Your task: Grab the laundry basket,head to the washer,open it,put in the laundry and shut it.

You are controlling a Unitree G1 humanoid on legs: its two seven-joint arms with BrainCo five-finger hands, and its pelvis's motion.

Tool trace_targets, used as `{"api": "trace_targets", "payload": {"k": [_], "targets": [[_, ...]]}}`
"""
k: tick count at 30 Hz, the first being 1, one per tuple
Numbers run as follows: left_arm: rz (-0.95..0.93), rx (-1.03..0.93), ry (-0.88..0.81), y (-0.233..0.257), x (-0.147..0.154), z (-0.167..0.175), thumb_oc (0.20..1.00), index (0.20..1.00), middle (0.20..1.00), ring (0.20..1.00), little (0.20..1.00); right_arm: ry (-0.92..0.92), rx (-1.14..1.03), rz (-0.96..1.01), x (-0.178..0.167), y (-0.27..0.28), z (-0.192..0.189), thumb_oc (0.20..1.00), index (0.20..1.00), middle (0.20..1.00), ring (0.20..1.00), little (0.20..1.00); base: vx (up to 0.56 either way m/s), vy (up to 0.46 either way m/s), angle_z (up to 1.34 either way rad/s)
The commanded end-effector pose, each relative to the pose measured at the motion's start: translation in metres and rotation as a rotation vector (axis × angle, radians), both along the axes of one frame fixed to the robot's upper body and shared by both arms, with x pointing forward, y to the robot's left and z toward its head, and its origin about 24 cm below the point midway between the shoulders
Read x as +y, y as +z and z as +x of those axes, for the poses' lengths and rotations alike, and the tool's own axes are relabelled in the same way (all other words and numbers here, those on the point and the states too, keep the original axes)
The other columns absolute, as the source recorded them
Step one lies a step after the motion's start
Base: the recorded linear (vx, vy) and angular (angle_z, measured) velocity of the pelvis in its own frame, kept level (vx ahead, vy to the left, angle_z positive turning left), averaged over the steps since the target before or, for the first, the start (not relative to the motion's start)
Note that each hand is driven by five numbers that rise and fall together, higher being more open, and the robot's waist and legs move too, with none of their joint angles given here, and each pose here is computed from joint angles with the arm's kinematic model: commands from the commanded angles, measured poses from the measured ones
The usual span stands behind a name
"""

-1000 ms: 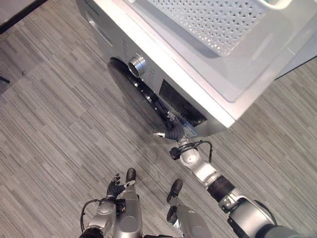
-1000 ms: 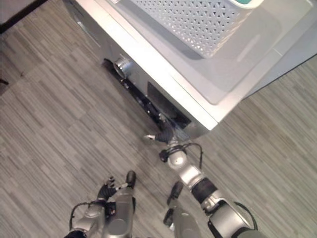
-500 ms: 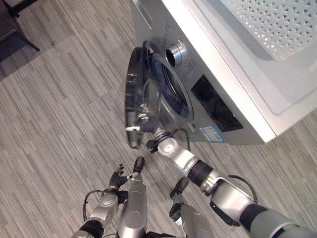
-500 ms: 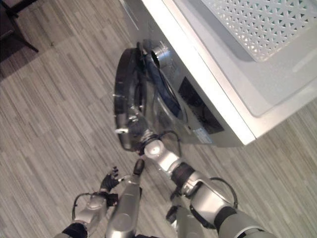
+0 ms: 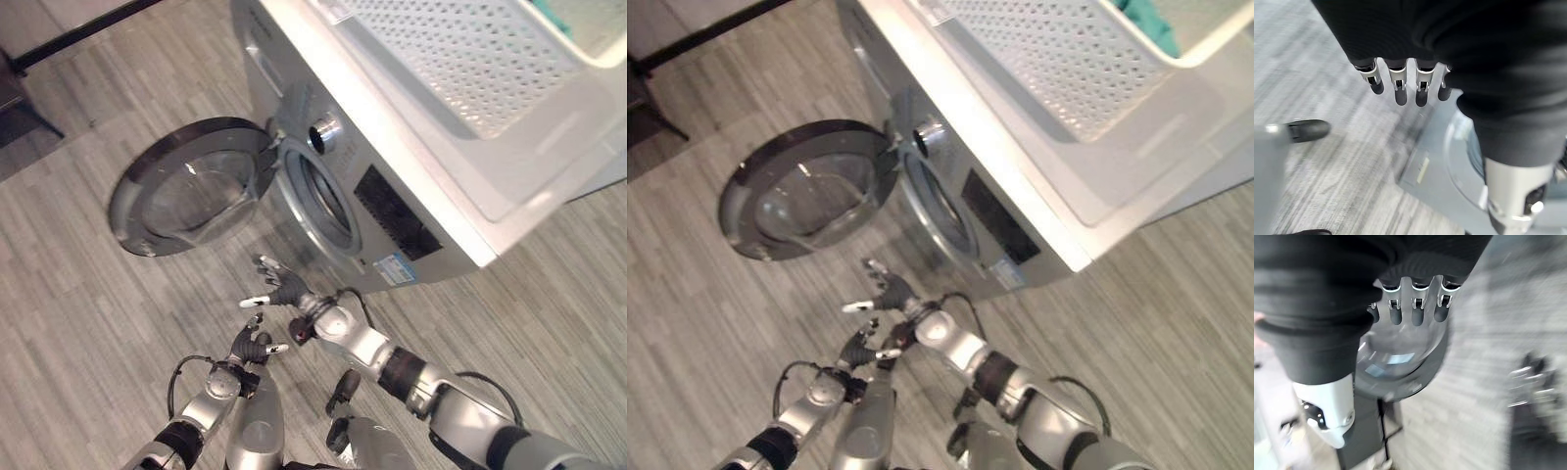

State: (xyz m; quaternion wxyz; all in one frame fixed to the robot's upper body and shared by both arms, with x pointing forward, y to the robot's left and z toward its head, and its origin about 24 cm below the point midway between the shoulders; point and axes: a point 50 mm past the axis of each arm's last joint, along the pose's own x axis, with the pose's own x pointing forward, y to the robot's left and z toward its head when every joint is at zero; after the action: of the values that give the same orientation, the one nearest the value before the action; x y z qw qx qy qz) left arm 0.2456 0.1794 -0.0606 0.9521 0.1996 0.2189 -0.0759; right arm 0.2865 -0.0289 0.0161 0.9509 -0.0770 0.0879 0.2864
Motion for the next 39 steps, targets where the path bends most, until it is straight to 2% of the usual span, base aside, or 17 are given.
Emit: {"api": "trace_targets", "payload": {"k": [1,3,7,8,11,14,19,24,26,30,36,37,39], "targets": [[0.220,0.007,0.007,0.008,0.040,0.016,1.000,1.000,1.000,1.000,1.000,-0.127,0.043,-0.027,-0.074,-0.022,-0.020,1.000,1.000,1.000,1.000,1.000,-0.04,-0.280,-0.20],[0.244,-0.004,0.015,0.012,0.042,0.021,1.000,1.000,1.000,1.000,1.000,-0.150,0.045,-0.043,-0.086,-0.023,-0.024,1.000,1.000,1.000,1.000,1.000,-0.02,-0.164,-0.05],[0.370,0.017,0.161,0.031,0.076,0.050,1.000,1.000,1.000,1.000,1.000,-0.357,0.170,-0.146,-0.159,-0.053,-0.061,1.000,1.000,1.000,1.000,1.000,0.04,0.012,0.01],[0.370,0.017,0.161,0.031,0.076,0.050,1.000,1.000,1.000,1.000,1.000,-0.357,0.170,-0.146,-0.159,-0.053,-0.061,1.000,1.000,1.000,1.000,1.000,0.12,0.175,0.10],[0.407,0.072,0.220,0.036,0.095,0.055,1.000,1.000,1.000,1.000,1.000,-0.456,0.232,-0.149,-0.187,-0.063,-0.080,1.000,1.000,1.000,1.000,1.000,0.20,0.256,-0.22],[0.395,0.105,0.220,0.032,0.092,0.055,1.000,1.000,1.000,1.000,1.000,-0.516,0.280,-0.150,-0.198,-0.071,-0.091,1.000,1.000,1.000,1.000,1.000,0.29,0.357,-0.36],[0.377,0.134,0.194,0.019,0.077,0.050,1.000,1.000,1.000,1.000,1.000,-0.535,0.347,-0.144,-0.192,-0.084,-0.104,1.000,1.000,1.000,1.000,1.000,0.38,0.577,-0.64],[0.434,0.209,0.278,0.022,0.110,0.040,1.000,1.000,1.000,1.000,1.000,-0.484,0.346,-0.150,-0.176,-0.086,-0.089,1.000,1.000,1.000,1.000,1.000,0.11,0.392,-0.78],[0.450,0.211,0.274,0.025,0.113,0.042,1.000,1.000,1.000,1.000,1.000,-0.484,0.349,-0.154,-0.176,-0.087,-0.090,1.000,1.000,1.000,1.000,1.000,0.08,0.185,-0.25],[0.498,0.129,0.287,0.057,0.127,0.063,1.000,1.000,1.000,1.000,1.000,-0.494,0.385,-0.156,-0.173,-0.096,-0.097,1.000,1.000,1.000,1.000,1.000,0.07,0.101,0.00],[0.462,0.044,0.241,0.061,0.109,0.072,1.000,1.000,1.000,1.000,1.000,-0.536,0.503,-0.221,-0.178,-0.120,-0.118,1.000,1.000,1.000,1.000,1.000,-0.01,-0.061,-0.08],[0.430,0.047,0.209,0.052,0.097,0.069,1.000,1.000,1.000,1.000,1.000,-0.563,0.571,-0.302,-0.188,-0.132,-0.133,1.000,1.000,1.000,1.000,1.000,-0.02,-0.027,-0.07],[0.419,0.057,0.216,0.047,0.094,0.066,1.000,1.000,1.000,1.000,1.000,-0.601,0.636,-0.350,-0.198,-0.142,-0.144,1.000,1.000,1.000,1.000,1.000,-0.04,-0.021,-0.15]]}}
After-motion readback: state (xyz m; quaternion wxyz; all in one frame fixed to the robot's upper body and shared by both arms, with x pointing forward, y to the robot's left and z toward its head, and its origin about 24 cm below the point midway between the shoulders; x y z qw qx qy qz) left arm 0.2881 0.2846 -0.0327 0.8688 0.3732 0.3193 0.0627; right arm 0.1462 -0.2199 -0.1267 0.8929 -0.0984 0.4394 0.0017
